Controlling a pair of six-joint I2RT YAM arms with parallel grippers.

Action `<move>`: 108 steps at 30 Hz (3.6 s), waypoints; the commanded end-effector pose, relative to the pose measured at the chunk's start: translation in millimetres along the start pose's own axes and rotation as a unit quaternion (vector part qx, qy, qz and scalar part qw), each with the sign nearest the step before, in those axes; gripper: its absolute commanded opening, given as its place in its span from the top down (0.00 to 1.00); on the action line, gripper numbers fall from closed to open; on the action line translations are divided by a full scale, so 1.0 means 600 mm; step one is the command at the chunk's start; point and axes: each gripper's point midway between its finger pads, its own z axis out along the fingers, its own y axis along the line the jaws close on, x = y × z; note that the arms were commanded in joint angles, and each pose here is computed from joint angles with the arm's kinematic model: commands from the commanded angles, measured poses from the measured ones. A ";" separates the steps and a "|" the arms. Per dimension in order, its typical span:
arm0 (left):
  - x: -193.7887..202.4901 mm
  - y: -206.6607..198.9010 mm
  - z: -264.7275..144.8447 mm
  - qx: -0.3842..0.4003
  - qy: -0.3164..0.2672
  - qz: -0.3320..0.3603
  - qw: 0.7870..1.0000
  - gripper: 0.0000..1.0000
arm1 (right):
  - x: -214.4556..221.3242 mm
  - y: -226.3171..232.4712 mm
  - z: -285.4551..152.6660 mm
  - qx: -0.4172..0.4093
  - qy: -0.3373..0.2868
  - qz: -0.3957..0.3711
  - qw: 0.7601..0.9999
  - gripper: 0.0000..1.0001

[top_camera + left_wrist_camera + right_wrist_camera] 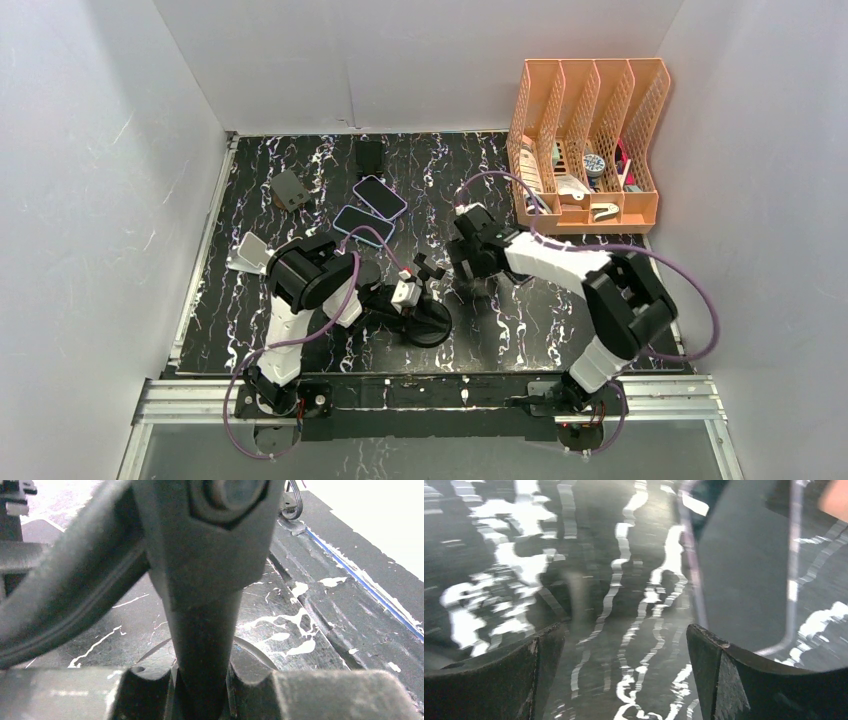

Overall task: Place the phone on the phone stand
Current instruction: Adjust the phone stand at the center of the board.

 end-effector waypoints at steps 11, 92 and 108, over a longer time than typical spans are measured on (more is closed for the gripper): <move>0.055 -0.054 -0.019 0.021 0.010 -0.025 0.999 1.00 | -0.076 0.065 -0.214 -0.258 -0.276 -0.136 0.916 0.09; 0.081 -0.013 -0.024 -0.028 0.019 -0.045 0.998 1.00 | -0.024 0.148 -0.348 -0.547 -0.268 -0.221 0.761 0.99; 0.085 0.072 -0.047 -0.135 0.015 -0.083 0.987 1.00 | -0.023 0.079 -0.338 -0.398 -0.374 -0.107 0.831 0.99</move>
